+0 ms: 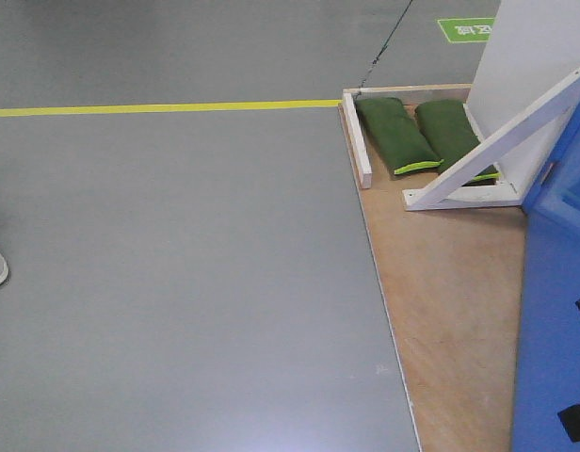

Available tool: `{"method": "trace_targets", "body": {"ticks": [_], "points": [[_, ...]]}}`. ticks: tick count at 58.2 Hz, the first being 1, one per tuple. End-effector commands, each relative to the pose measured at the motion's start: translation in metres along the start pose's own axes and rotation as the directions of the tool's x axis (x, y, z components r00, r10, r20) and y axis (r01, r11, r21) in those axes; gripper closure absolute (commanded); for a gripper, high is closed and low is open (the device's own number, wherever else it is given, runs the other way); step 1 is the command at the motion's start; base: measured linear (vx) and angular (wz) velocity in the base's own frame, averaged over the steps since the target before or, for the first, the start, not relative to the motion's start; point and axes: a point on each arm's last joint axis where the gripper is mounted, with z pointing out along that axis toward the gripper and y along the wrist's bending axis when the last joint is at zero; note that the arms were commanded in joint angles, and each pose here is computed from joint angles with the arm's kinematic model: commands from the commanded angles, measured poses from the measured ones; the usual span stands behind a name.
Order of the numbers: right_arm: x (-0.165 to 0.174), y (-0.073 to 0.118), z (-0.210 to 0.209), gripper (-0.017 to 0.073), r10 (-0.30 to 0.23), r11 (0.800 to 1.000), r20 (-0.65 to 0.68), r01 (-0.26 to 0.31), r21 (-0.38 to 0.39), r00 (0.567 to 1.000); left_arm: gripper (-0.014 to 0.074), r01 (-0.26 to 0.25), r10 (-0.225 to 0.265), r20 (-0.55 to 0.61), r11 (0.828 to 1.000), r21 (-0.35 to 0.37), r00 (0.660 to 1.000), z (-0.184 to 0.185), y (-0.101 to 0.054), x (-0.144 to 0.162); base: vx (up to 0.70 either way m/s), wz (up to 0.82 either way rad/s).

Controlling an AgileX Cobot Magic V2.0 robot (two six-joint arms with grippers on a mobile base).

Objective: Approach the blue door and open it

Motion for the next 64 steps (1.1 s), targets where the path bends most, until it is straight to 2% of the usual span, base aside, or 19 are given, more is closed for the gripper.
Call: {"method": "trace_targets", "body": {"ticks": [1,24,28,30,36,43,48,52,56,58,59,61,64], "points": [[-0.007,0.002,-0.001,0.0547,-0.014,1.000,0.083,0.016,-0.019,0.996,0.0521,0.008,-0.009,0.123,1.000,0.008,0.992,-0.004,0.000,-0.017,-0.04,-0.08],[-0.006,0.002,-0.001,0.0547,-0.014,1.000,0.077,0.016,-0.017,0.997,0.0521,0.008,-0.009,0.123,1.000,0.008,0.992,-0.004,0.000,-0.017,-0.01,-0.03],[-0.010,0.002,-0.001,0.0547,0.004,1.000,0.072,-0.003,-0.014,0.997,0.0521,0.008,-0.009,0.123,1.000,0.008,0.992,-0.004,0.000,-0.017,0.00,0.00],[-0.017,0.002,-0.002,0.0547,0.030,1.000,0.067,-0.029,-0.012,0.997,0.0521,0.008,-0.009,0.123,1.000,0.008,0.992,-0.004,0.000,-0.017,0.00,0.00],[-0.053,0.006,-0.007,0.0547,0.110,0.994,0.051,-0.110,-0.014,0.993,0.0521,0.008,-0.009,0.123,1.000,0.008,0.992,-0.004,0.000,-0.017,0.00,0.00],[-0.116,0.014,-0.012,0.0547,0.191,0.981,0.062,-0.188,-0.043,0.980,0.0521,0.008,-0.009,0.123,1.000,0.008,0.992,-0.004,0.000,-0.017,0.00,0.00],[-0.167,0.021,-0.006,0.0547,0.256,0.965,0.104,-0.248,-0.084,0.961,0.0521,0.008,-0.009,0.123,1.000,0.008,0.992,-0.004,0.000,-0.017,0.00,0.00],[-0.209,0.027,0.000,0.0547,0.341,0.937,0.154,-0.321,-0.139,0.927,0.0521,0.008,-0.009,0.123,1.000,0.008,0.992,-0.004,0.000,-0.017,0.00,0.00],[-0.249,0.032,0.007,0.0547,0.459,0.883,0.208,-0.416,-0.218,0.864,0.0521,0.008,-0.009,0.123,1.000,0.008,0.992,-0.004,0.000,-0.017,0.00,0.00],[-0.268,0.034,0.016,0.0547,0.524,0.846,0.230,-0.469,-0.255,0.820,0.0521,0.008,-0.009,0.123,1.000,0.008,0.992,-0.004,0.000,-0.017,0.00,0.00],[-0.279,0.035,0.016,0.0547,0.564,0.819,0.242,-0.497,-0.285,0.790,0.0521,0.008,-0.009,0.123,1.000,0.008,0.992,-0.004,0.000,-0.017,0.00,0.00],[-0.292,0.036,0.020,0.0547,0.614,0.783,0.254,-0.535,-0.317,0.747,0.0521,0.008,-0.009,0.123,1.000,0.008,0.992,-0.004,0.000,-0.017,0.00,0.00],[-0.317,0.036,0.029,0.0547,0.698,0.711,0.275,-0.594,-0.377,0.661,0.0521,0.008,-0.009,0.123,1.000,0.008,0.992,-0.004,0.000,-0.017,0.00,0.00]]}}
